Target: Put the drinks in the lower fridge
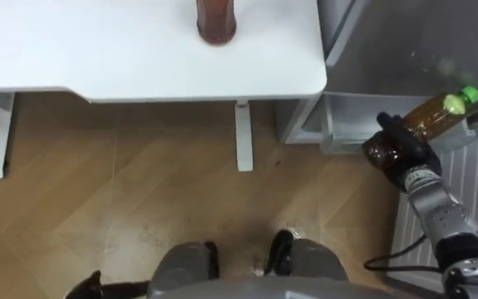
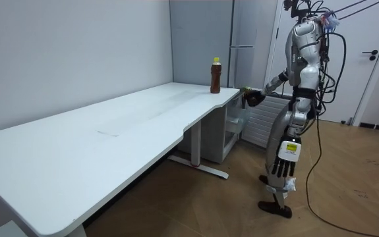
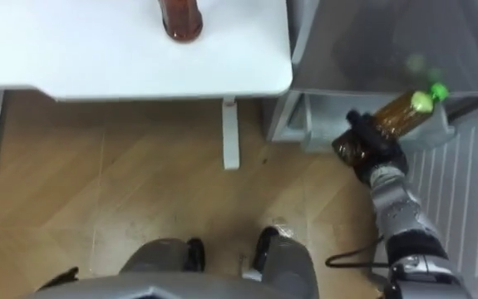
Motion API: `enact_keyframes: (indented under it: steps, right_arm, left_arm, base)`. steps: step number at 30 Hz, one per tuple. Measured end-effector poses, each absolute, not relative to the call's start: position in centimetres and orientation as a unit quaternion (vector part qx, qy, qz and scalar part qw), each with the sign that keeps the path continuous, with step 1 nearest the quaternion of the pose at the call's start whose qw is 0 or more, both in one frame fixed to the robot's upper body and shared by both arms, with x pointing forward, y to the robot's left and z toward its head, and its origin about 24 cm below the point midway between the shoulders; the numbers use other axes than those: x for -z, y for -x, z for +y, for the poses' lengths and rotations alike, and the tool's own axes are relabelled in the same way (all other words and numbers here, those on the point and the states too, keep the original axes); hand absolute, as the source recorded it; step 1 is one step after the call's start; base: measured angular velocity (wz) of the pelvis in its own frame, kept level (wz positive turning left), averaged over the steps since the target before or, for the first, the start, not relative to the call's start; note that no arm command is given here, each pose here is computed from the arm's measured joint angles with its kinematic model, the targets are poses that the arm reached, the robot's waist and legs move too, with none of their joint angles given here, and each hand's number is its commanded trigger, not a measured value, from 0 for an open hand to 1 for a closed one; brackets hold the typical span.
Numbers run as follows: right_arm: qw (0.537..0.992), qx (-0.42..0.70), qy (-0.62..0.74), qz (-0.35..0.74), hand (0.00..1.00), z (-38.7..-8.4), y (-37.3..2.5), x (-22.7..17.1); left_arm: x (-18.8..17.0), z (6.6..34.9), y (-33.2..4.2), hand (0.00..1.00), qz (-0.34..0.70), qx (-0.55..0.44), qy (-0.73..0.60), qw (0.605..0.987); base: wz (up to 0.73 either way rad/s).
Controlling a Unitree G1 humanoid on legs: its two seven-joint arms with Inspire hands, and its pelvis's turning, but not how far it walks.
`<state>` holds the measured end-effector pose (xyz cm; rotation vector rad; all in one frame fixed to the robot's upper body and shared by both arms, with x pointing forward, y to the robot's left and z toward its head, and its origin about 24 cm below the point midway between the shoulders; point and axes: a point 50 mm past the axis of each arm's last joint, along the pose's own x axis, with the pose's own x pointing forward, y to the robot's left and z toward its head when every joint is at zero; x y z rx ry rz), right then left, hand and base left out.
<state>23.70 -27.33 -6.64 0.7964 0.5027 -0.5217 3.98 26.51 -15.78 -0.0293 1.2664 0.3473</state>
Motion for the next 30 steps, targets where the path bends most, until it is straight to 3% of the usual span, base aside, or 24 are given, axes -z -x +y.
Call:
enact_keyframes:
  steps: [20,30]
  right_arm:
    - [0.804,0.346,-0.447,0.182,1.00,-30.9,-28.5,2.0]
    - [0.802,0.359,-0.463,0.115,1.00,-33.6,-31.3,-3.6]
  left_arm:
    - [15.8,25.8,-6.2,0.00,0.586,-0.165,-0.055,0.791]
    - [15.4,26.4,-7.4,0.00,0.569,-0.175,-0.061,0.801]
  base:
    - [0.04]
    - [-0.02]
